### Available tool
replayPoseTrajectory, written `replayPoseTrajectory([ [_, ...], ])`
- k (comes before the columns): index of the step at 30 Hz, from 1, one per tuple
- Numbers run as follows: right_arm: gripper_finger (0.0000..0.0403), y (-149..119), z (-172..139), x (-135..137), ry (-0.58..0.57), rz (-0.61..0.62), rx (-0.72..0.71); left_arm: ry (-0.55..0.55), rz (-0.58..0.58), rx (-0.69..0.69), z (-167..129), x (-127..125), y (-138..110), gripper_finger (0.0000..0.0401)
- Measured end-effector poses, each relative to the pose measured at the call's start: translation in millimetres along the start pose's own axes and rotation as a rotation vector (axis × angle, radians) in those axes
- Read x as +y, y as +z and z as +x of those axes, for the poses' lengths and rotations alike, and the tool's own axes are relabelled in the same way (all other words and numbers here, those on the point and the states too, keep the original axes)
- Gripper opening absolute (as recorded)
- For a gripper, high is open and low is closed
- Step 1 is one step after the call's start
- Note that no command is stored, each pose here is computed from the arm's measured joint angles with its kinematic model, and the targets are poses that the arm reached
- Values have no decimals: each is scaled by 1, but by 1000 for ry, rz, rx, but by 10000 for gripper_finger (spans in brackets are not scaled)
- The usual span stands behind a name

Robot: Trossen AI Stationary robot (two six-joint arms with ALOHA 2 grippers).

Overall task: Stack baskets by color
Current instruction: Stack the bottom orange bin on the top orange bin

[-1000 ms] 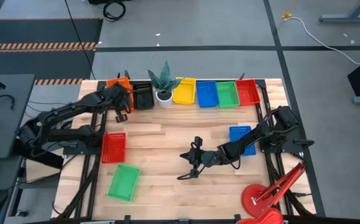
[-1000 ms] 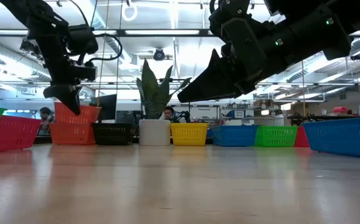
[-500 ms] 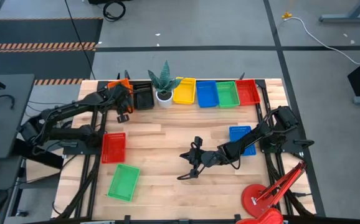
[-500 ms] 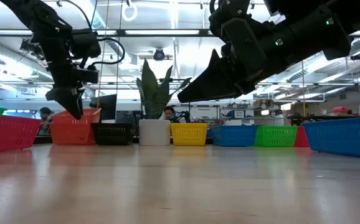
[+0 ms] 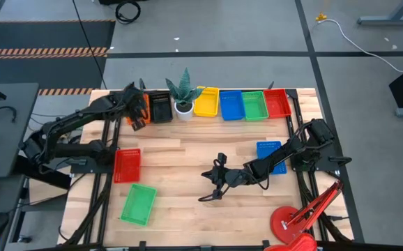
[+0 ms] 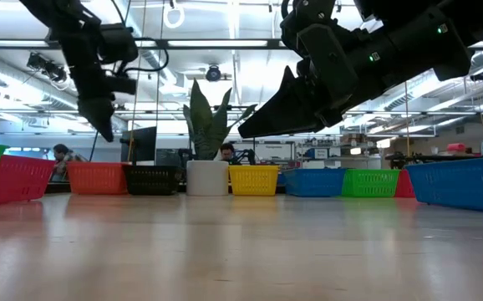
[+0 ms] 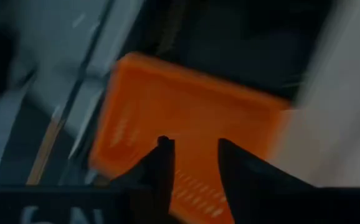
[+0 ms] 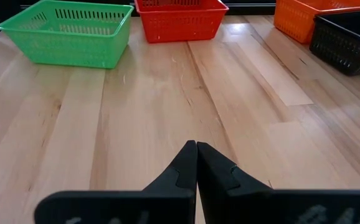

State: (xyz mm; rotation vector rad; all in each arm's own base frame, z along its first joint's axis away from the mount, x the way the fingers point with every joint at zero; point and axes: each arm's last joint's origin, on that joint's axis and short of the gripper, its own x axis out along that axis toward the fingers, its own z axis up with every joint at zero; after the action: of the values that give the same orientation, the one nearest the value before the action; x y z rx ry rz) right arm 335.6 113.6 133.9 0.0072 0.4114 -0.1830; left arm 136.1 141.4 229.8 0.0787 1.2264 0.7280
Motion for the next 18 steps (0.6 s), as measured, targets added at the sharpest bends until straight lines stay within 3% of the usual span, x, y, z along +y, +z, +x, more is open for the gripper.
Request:
replayPoseTrajectory([
  [4,10,0,0,0,0,0,0,162,-220,89,4,20,-11,70],
  [8,10,0,0,-1,-2,1,0,198,-341,53,8,31,-10,11],
  [12,10,1,0,-1,-1,3,-5,209,-374,50,17,32,-5,8],
  [18,10,1,1,-1,-1,6,-9,324,-345,218,44,30,4,5],
])
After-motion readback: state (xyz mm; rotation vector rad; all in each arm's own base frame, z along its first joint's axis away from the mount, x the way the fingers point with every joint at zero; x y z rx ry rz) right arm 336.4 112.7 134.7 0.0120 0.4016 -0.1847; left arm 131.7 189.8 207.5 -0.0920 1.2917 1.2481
